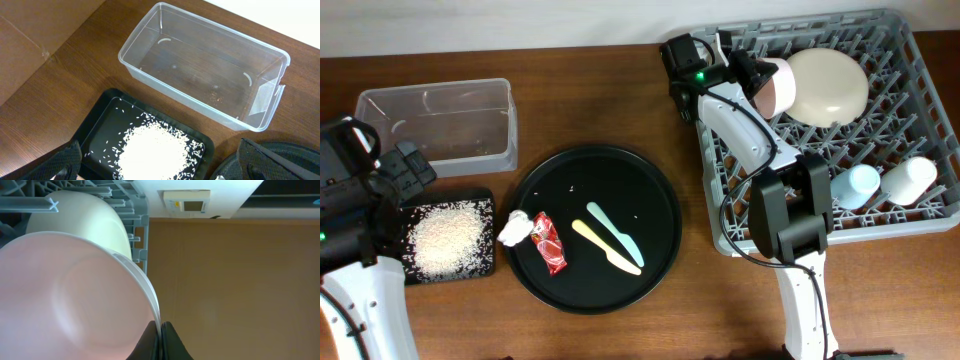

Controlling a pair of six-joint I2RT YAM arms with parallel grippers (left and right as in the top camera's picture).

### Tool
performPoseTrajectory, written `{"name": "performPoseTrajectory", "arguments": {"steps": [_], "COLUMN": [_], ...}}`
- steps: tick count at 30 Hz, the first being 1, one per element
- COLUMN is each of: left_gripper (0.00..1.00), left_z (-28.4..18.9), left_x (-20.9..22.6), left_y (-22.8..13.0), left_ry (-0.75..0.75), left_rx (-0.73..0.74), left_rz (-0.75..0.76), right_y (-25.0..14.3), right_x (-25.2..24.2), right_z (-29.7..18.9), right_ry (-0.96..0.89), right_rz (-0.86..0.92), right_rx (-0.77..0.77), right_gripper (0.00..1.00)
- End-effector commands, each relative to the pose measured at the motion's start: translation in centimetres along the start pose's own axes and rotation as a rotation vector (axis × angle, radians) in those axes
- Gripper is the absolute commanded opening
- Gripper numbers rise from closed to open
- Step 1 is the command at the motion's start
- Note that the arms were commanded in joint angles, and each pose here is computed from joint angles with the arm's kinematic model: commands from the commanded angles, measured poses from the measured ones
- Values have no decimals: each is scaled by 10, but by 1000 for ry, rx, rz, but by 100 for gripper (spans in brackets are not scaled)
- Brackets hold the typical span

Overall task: Sort waste into correct bins and load items into the dishwasher rack
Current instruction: 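Lower the pink bowl edge-first into a rack slot with the right gripper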

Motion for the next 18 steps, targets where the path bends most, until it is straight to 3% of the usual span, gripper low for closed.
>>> {"name": "performPoseTrajectory", "arguments": {"steps": [1, 18], "left_gripper": [99, 99], "left_z": [-7, -7], "left_x": [2, 2], "left_y": [2, 2], "left_ry": [-10, -10], "left_rx": [-19, -20], "left_rz": [-21, -21], "right_y": [1, 5], "right_x": [3, 8], "right_z": [-2, 6], "right_ry": [-55, -18], "right_rz": [11, -56], "right_rx": [22, 13], "right_gripper": [4, 4]}}
Point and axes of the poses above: each gripper's point midway between its finger pads, its own z axis out along the fingers, its own x axis along the line the jaws close on, y = z × x, the point moved 9 cm from there along -z, back along the fingers, and after that the axes turned 3 degrees about -z, right-handed, at the moved point
